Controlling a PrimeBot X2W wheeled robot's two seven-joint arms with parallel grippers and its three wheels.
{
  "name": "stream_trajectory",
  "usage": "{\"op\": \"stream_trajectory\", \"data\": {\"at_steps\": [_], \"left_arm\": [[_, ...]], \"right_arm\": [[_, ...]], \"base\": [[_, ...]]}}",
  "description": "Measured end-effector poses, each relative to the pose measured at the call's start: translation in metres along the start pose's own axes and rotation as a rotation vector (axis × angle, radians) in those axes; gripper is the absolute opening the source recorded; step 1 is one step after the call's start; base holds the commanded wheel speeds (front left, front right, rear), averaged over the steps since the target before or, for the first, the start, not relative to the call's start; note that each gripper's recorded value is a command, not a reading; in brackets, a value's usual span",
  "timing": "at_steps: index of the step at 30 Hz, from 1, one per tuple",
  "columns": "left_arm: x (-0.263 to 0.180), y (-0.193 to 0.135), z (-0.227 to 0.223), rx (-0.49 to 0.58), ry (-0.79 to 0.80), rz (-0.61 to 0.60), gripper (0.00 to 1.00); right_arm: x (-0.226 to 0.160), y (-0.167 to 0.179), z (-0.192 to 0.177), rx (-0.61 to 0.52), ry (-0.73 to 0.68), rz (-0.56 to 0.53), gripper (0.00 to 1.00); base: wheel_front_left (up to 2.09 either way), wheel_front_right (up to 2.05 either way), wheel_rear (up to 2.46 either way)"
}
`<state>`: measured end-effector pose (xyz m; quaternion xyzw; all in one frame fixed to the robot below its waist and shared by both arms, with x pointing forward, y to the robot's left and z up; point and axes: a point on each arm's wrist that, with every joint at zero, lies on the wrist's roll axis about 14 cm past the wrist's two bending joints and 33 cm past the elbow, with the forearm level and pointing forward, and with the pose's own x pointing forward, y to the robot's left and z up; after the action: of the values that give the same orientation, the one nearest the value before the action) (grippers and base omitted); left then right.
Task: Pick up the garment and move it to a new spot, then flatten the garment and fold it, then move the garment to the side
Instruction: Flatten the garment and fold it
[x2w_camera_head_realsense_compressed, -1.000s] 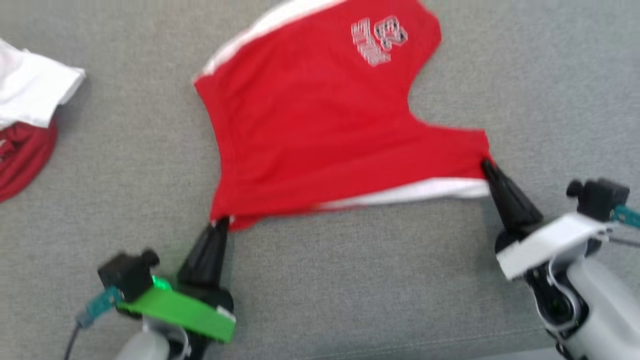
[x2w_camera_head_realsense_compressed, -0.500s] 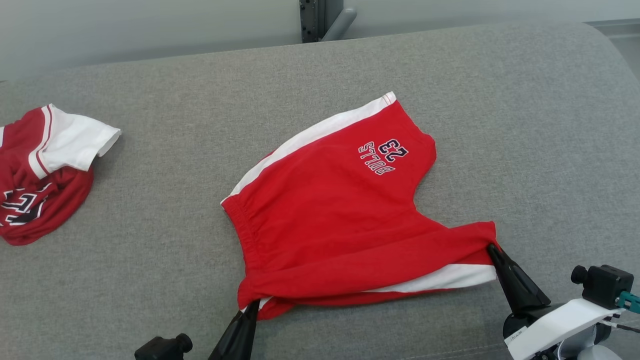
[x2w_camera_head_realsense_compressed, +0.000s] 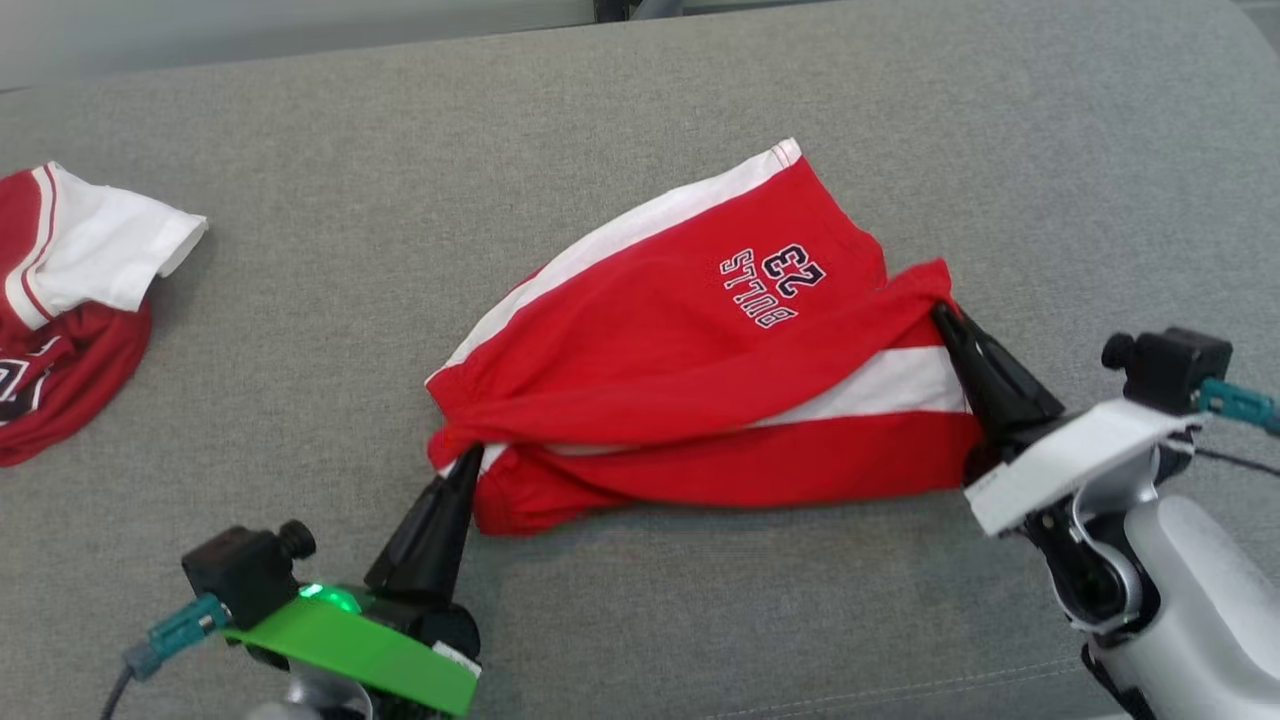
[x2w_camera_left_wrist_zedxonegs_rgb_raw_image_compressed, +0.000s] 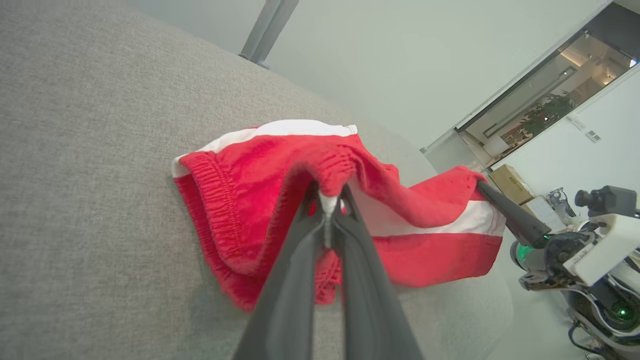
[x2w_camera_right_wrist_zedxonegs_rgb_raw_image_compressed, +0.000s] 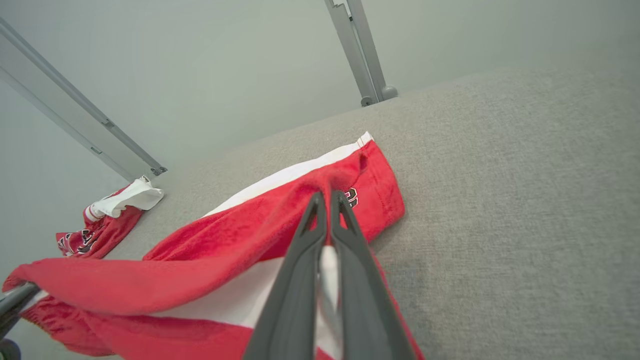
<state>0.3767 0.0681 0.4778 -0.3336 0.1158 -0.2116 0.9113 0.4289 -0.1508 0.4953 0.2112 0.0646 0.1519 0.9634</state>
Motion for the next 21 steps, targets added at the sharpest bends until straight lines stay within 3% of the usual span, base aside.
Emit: {"op": "stream_trajectory", "data": {"at_steps": [9,21], "left_arm": [[0.049,0.038,0.03,0.006,-0.019,0.081,0.0],[0.072,0.076,0.014,-0.023,0.025,0.176,0.0]], "right_arm": [[0.083,-0.01,-0.012,-0.068,0.116,0.014,0.0],[0.153,0.0,-0.041,-0.146,0.247,0.064,0.0]], "base": [[0.0,0.0,0.0],[0.0,0.0,0.0]]}}
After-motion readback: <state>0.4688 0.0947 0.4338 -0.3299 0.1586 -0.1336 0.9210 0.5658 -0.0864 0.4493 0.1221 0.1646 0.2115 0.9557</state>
